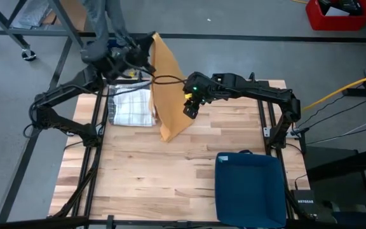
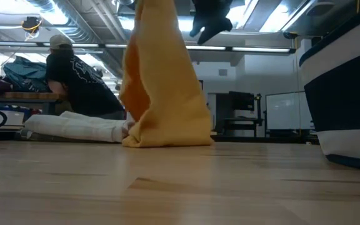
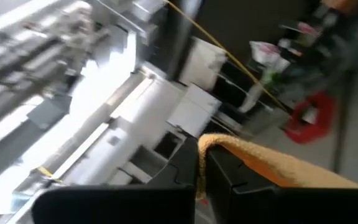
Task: Fold towel
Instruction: Fold the yellow towel
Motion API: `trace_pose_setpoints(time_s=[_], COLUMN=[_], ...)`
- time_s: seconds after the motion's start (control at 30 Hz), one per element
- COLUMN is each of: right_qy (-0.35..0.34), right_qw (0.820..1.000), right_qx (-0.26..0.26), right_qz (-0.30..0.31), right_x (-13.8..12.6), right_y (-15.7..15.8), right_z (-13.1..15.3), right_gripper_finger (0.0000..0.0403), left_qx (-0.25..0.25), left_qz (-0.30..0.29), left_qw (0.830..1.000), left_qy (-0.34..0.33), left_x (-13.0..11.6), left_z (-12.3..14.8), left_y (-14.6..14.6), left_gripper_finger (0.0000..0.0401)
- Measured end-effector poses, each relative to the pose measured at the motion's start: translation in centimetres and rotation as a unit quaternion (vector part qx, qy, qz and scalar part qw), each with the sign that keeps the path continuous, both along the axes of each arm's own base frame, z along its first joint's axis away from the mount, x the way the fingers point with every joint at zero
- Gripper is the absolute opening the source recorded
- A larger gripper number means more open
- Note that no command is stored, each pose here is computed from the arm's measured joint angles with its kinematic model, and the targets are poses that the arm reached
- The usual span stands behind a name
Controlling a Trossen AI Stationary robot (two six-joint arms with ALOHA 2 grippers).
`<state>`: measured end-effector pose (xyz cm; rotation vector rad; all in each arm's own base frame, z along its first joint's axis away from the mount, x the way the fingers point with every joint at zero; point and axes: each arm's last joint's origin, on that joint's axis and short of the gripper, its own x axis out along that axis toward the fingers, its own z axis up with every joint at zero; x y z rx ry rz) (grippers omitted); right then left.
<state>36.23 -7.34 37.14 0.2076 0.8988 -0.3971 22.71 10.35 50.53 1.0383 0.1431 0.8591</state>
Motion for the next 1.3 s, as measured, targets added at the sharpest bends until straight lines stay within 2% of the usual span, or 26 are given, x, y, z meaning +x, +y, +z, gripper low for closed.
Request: trace_pose_setpoints(time_s=[0.17,0.4,0.63,0.73,0.87,1.0,1.3], right_qy=[-0.041,-0.109,-0.216,-0.244,-0.259,-0.283,-0.296], right_qw=[0.998,0.99,0.972,0.964,0.955,0.948,0.952], right_qx=[-0.031,-0.073,-0.088,-0.102,-0.136,-0.127,-0.074], right_qz=[0.027,0.051,0.035,0.013,-0.039,-0.064,-0.016], right_x=[0.7,1.7,2.8,3.1,3.1,3.2,3.4], right_y=[-0.1,-0.3,-0.6,-0.7,-1.1,-1.2,-0.8], right_z=[0.6,1.9,3.5,4.0,4.5,4.8,4.7], right_gripper_finger=[0.0237,0.0237,0.0237,0.0237,0.0237,0.0237,0.0237], left_qx=[-0.06,-0.146,-0.276,-0.311,-0.332,-0.329,-0.327], left_qz=[-0.006,-0.011,-0.055,-0.062,-0.065,-0.073,-0.076], left_qw=[0.995,0.979,0.943,0.931,0.923,0.924,0.924], left_qy=[0.084,0.144,0.178,0.182,0.18,0.183,0.183], left_x=[0.5,0.4,0.1,0.0,0.1,0.2,0.3], left_z=[-2.1,-4.2,-6.4,-6.9,-7.2,-7.1,-7.1], left_y=[0.2,0.0,-0.4,-0.7,-1.1,-1.5,-1.6], left_gripper_finger=[0.0001,0.0001,0.0001,0.0001,0.0001,0.0001,0.0001])
